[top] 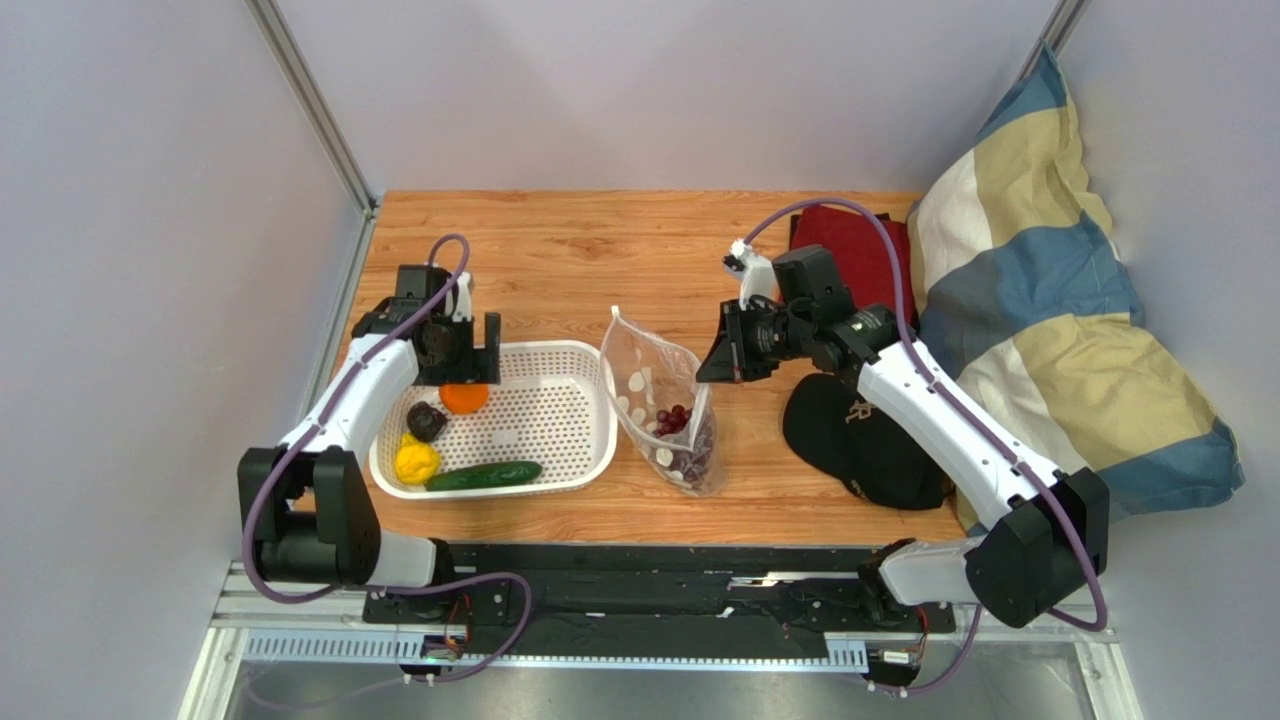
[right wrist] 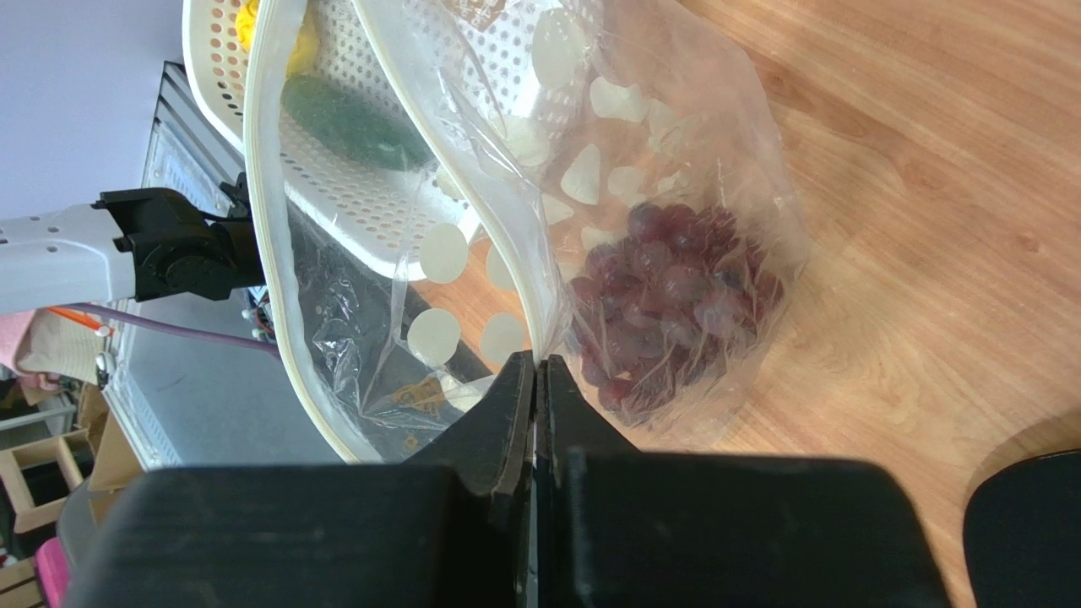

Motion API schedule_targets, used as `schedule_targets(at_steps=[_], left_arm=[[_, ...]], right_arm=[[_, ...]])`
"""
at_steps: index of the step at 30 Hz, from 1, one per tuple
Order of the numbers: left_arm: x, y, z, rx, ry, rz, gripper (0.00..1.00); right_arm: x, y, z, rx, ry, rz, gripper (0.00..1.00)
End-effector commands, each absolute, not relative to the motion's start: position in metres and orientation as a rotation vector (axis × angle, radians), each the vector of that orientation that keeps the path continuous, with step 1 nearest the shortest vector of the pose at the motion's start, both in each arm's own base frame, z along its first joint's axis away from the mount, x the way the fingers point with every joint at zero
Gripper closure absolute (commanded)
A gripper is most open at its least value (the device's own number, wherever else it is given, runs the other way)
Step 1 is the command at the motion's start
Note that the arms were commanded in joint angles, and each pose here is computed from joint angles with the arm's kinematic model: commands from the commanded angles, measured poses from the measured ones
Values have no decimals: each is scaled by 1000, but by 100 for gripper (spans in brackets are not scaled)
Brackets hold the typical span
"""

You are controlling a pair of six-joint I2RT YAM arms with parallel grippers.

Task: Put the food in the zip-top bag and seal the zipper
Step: Pick up the fake fruit from the bin, then place the fake fruit in the zipper food storage bag.

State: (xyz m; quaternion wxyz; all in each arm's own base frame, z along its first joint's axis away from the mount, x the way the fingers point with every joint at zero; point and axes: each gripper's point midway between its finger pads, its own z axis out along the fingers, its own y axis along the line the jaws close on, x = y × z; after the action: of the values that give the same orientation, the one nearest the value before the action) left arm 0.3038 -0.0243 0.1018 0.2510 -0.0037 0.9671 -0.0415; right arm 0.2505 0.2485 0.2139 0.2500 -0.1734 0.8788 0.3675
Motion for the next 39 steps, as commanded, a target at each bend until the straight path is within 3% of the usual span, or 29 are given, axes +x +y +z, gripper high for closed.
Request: schedule_targets(at_steps=[1,9,12,14,17,19,23,26,29,35,38,39], left_arm=[[321,-16,90,-93,2589,-53,1],[326,-17,56,-83,2667,-55,7],[328,-23,58,-57,2667,-102,16],[329,-31,67,-15,2649,-160,31],[326,-50,107,72,2548,-287,40],[319,-90,162,264,2364,-439,44],[284,-165,256,581,2018,-629,48],[257,-216,293,736,1898,-787,51],[245,-245,310,798,1838,-924,52],[236,-292,297,1015,1817,-920,52],[245,-307,277,1038,1899,-902,44],[252,-310,278,1032,1912,-875,34]], right_arm=[[250,249,233,-566,2275,1019,100],[238,248,230,-639,2266,1068,100],[240,245,230,-625,2271,1048,100],[242,244,230,-608,2278,1049,100],[243,242,229,-568,2292,1057,100],[244,241,227,-547,2302,1057,100],[245,242,223,-511,2321,1078,100],[247,244,223,-495,2324,1095,100],[249,244,225,-479,2327,1102,100],[246,249,232,-523,2298,1161,100],[245,251,235,-530,2285,1178,100],[245,251,235,-528,2286,1173,100]])
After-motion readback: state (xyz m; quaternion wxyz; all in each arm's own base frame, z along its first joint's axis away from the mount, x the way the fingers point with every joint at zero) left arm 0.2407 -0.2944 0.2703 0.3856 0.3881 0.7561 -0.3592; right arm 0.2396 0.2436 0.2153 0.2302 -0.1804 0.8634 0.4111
